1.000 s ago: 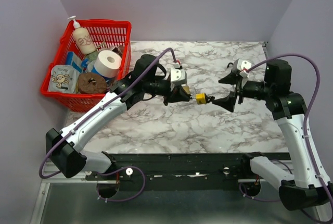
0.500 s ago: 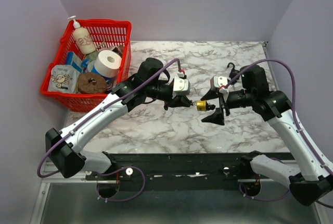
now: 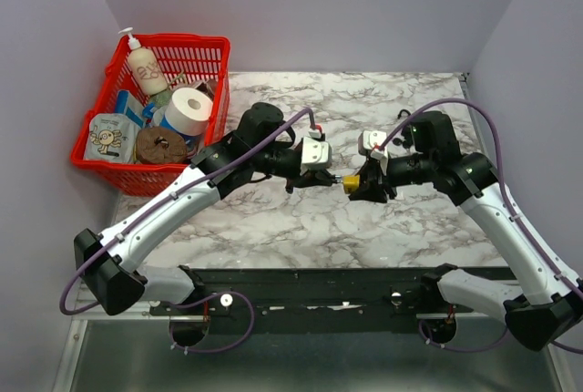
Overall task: Lock with the key
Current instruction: Pick up the lock from the center of the board.
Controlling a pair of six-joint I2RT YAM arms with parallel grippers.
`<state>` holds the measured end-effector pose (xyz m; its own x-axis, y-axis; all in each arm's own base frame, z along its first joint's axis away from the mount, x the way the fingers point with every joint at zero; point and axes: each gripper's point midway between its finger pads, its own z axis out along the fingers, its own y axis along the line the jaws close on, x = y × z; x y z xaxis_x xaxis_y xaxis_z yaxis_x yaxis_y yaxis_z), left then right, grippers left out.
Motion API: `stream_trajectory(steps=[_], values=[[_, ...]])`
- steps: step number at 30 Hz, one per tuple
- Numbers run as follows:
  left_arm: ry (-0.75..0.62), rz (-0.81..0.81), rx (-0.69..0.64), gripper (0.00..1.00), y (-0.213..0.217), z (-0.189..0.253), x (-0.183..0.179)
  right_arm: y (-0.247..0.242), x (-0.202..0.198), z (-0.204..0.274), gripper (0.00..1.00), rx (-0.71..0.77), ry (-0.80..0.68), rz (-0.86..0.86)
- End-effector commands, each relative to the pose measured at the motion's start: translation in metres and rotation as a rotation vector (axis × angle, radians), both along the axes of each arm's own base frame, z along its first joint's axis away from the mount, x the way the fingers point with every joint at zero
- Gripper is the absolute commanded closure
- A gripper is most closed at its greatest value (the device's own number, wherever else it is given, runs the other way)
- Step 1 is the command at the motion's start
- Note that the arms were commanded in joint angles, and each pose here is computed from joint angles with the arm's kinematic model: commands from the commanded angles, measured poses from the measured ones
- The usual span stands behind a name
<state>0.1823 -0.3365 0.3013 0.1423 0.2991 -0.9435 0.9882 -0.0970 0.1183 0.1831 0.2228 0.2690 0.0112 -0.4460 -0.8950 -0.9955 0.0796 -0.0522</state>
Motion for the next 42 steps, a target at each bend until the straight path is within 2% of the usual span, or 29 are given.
stream_trajectory(steps=[1, 3, 6, 8, 10, 11, 12, 13, 14, 15, 16, 18, 19, 23, 27, 29, 36, 42], values=[[-0.107, 0.012, -0.055, 0.56, 0.005, 0.025, -0.002, 0.004, 0.004, 0.016, 0.99, 0.034, -0.03, -0.023], [-0.085, -0.009, -0.02, 0.29, 0.013, 0.025, -0.012, 0.003, 0.008, 0.021, 0.99, 0.053, -0.085, -0.037], [-0.045, -0.042, 0.035, 0.2, 0.028, 0.019, -0.027, -0.001, 0.014, 0.032, 0.99, 0.066, -0.21, -0.054], [-0.015, -0.055, 0.045, 0.18, 0.039, 0.018, -0.035, -0.004, 0.016, 0.036, 0.99, 0.062, -0.281, -0.047], [0.046, -0.04, 0.054, 0.17, 0.047, 0.017, -0.042, -0.008, 0.017, 0.041, 0.99, 0.052, -0.413, -0.006], [0.116, -0.019, 0.046, 0.17, 0.05, 0.019, -0.043, -0.009, 0.016, 0.042, 0.99, 0.044, -0.471, 0.016], [0.147, -0.007, 0.035, 0.16, 0.049, 0.022, -0.042, -0.009, 0.017, 0.045, 0.99, 0.042, -0.552, 0.039], [0.19, 0.005, 0.03, 0.15, 0.048, 0.024, -0.041, -0.013, 0.016, 0.053, 0.99, 0.036, -0.694, 0.07], [0.273, 0.033, 0.028, 0.15, 0.049, 0.026, -0.04, -0.014, 0.016, 0.042, 0.99, 0.014, -0.749, 0.092], [0.326, 0.009, 0.016, 0.15, 0.047, 0.031, -0.044, -0.014, 0.017, 0.049, 0.99, 0.003, -0.899, 0.139], [0.377, 0.01, 0.008, 0.15, 0.046, 0.035, -0.044, -0.017, 0.012, 0.054, 0.99, 0.003, -0.988, 0.157], [0.538, -0.004, 0.014, 0.15, 0.04, 0.037, -0.047, -0.016, 0.01, 0.044, 0.99, -0.015, -1.103, 0.22], [0.561, -0.019, 0.013, 0.16, 0.038, 0.04, -0.047, -0.015, 0.008, 0.046, 0.99, -0.032, -1.226, 0.27], [0.768, -0.051, 0.046, 0.24, 0.024, 0.034, -0.051, -0.009, -0.003, 0.048, 0.99, -0.032, -1.484, 0.381], [0.827, -0.074, 0.06, 0.25, 0.013, 0.023, -0.055, -0.003, -0.01, 0.052, 0.99, -0.013, -1.564, 0.433], [0.917, -0.067, 0.078, 0.28, 0.009, 0.015, -0.057, -0.001, -0.012, 0.049, 0.99, -0.019, -1.591, 0.465], [0.898, -0.061, 0.073, 0.37, -0.004, 0.005, -0.057, 0.003, -0.014, 0.053, 0.99, 0.015, -1.594, 0.469], [0.883, -0.038, 0.069, 0.5, -0.01, -0.002, -0.053, 0.006, -0.018, 0.057, 0.99, 0.044, -1.555, 0.464]])
